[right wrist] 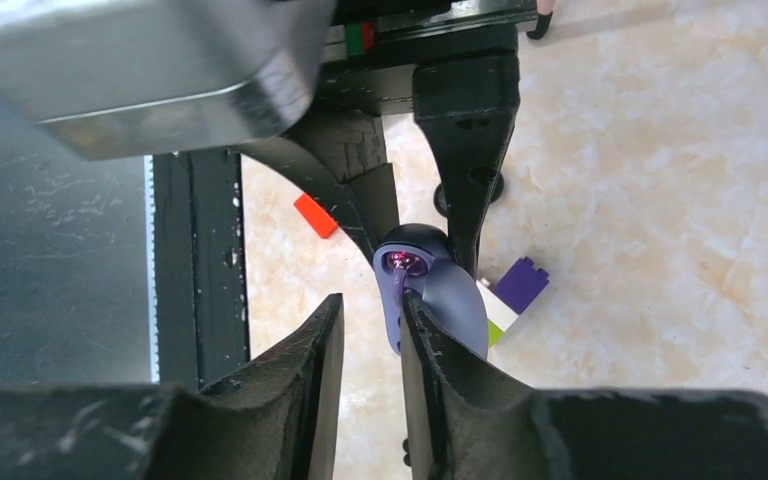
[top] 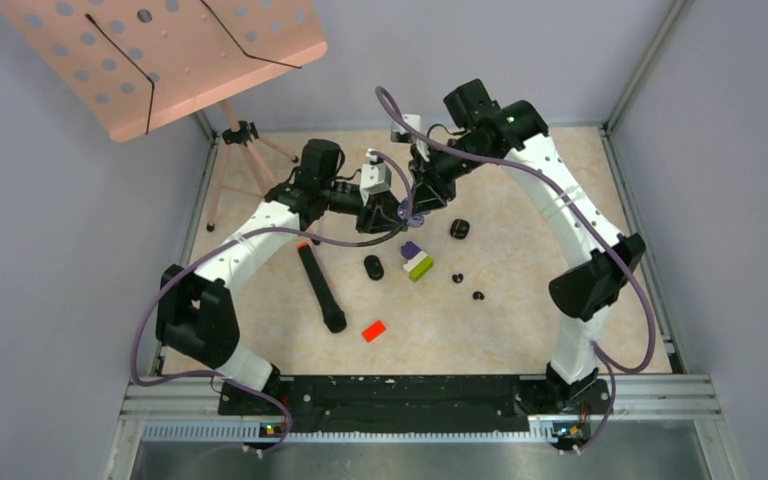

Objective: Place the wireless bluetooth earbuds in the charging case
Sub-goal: Place the earbud in the charging case, then close the charging case.

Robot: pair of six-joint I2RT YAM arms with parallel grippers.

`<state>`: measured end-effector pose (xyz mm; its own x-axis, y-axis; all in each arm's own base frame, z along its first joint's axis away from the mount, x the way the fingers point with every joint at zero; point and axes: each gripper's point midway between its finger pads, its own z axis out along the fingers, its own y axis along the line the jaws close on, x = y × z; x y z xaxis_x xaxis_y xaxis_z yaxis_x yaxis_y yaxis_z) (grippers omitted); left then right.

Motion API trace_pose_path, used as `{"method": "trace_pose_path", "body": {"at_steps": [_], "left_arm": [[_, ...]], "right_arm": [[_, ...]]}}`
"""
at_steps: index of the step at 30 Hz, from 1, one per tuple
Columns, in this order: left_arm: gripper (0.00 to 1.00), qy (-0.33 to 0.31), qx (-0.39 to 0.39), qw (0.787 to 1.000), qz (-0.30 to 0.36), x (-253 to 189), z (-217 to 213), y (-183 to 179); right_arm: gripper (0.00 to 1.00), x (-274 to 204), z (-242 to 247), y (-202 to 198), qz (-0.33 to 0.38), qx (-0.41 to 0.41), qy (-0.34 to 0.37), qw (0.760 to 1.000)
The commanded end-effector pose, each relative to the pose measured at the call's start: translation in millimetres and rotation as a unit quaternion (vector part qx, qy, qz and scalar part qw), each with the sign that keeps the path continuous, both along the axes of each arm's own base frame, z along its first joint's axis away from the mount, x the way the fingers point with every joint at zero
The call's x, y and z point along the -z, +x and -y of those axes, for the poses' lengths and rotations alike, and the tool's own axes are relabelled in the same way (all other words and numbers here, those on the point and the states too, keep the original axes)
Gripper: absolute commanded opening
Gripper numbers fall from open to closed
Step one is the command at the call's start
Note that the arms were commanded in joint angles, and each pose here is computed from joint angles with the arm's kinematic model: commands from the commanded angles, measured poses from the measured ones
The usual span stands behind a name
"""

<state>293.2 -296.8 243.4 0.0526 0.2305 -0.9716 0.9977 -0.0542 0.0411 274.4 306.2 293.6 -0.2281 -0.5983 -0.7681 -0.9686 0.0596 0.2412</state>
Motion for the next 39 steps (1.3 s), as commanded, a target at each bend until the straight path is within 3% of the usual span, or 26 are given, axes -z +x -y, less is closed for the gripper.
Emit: {"method": "trace_pose_path", "body": {"at_steps": [1, 3, 6, 9, 17, 20, 24, 27, 32, 39], "left_arm": [[0.0, -0.018, 0.011, 0.999, 0.026, -17, 3, -3], [0.0, -0.018, 0.01, 0.999, 0.028, -17, 2, -3], [0.0, -0.019, 0.012, 0.999, 0.034, -18, 3, -3], [0.0, -0.021, 0.013, 0.999, 0.04, -20, 3, -3], [0.0, -0.039, -0.004, 0.999, 0.032, -30, 7, 5], [0.0, -0.046, -0.034, 0.998, -0.008, -30, 10, 14], [0.0, -0.032, -0.071, 0.996, -0.051, -16, 11, 25], [0.0, -0.02, -0.084, 0.992, -0.088, 1, 12, 28], [0.0, 0.003, -0.125, 0.976, -0.177, 36, 14, 39], [0.0, -0.056, -0.085, 0.979, -0.175, 21, 29, 37]], "right_arm": [[0.32, -45, 19, -5, 0.081, 0.002, 0.049, 0.996], [0.45, -49, 27, 0, 0.102, 0.005, 0.067, 0.993], [0.81, -37, 34, 9, 0.143, 0.017, 0.079, 0.986], [0.99, -17, 34, 10, 0.168, 0.021, 0.093, 0.981], [0.96, 9, 7, 2, 0.132, -0.014, 0.114, 0.985], [0.94, 0, 8, 0, 0.142, -0.008, 0.118, 0.983], [0.95, -2, 32, 11, 0.201, 0.055, 0.072, 0.975], [0.97, 5, 68, 28, 0.244, 0.15, 0.015, 0.958], [0.98, 6, 124, 30, 0.23, 0.257, 0.023, 0.938], [0.99, 34, 103, 8, 0.191, 0.178, 0.062, 0.963]]}}
